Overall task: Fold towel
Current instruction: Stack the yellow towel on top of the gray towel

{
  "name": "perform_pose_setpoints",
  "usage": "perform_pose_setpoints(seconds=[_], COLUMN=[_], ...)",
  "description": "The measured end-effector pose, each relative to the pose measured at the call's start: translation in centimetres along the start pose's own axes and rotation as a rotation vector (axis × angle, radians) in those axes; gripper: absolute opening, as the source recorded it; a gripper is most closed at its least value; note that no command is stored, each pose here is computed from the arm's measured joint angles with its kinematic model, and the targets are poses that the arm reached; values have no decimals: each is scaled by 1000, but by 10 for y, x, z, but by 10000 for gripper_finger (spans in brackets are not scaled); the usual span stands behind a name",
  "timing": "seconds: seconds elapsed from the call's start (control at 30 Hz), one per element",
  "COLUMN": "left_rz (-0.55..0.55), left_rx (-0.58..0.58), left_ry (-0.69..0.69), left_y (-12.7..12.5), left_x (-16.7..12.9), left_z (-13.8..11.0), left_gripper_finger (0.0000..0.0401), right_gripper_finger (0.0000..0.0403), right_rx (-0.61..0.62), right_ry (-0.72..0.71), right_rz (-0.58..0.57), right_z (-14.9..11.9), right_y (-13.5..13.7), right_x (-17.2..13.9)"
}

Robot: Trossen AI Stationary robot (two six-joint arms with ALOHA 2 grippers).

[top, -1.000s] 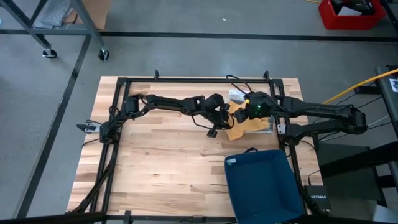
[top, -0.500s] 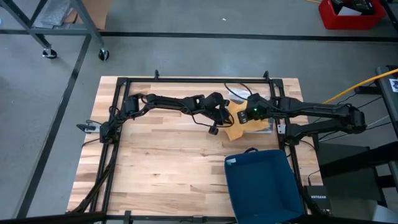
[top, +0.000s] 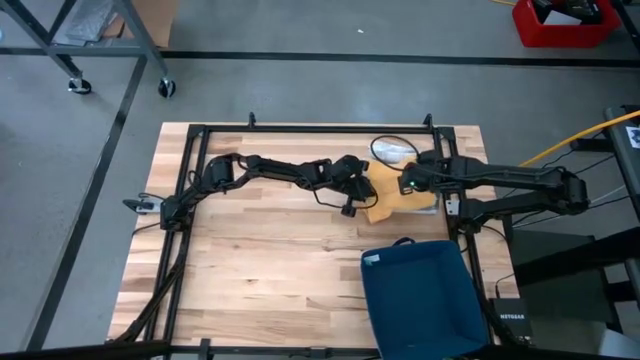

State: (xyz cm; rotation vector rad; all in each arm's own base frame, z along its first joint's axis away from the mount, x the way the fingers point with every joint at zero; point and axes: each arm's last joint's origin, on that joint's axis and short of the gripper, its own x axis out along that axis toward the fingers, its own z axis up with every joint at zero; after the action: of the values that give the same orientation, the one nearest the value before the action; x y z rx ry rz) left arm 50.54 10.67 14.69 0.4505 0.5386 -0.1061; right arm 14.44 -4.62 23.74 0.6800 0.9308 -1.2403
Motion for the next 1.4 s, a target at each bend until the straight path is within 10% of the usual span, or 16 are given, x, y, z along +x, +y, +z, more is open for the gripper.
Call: perform_pose_setpoints(seconds=[0.6, 1.13, 1.4], left_rz=[107, 155, -53], left_rx=[-71, -163, -186], left_ry=[24, -66, -68], left_y=[43, 61, 29], left_x=[-10, -46, -43], left_z=[-26, 12, 27], left_gripper_finger=[4, 4, 4], right_gripper_finger=[4, 2, 3], right_rx=[25, 60, 25], right_ry=[-35, -159, 27], right_rz=[-96, 103, 235], right_z=[-38, 9, 7], right_y=[-12, 1, 9], right_x=[58, -10, -13])
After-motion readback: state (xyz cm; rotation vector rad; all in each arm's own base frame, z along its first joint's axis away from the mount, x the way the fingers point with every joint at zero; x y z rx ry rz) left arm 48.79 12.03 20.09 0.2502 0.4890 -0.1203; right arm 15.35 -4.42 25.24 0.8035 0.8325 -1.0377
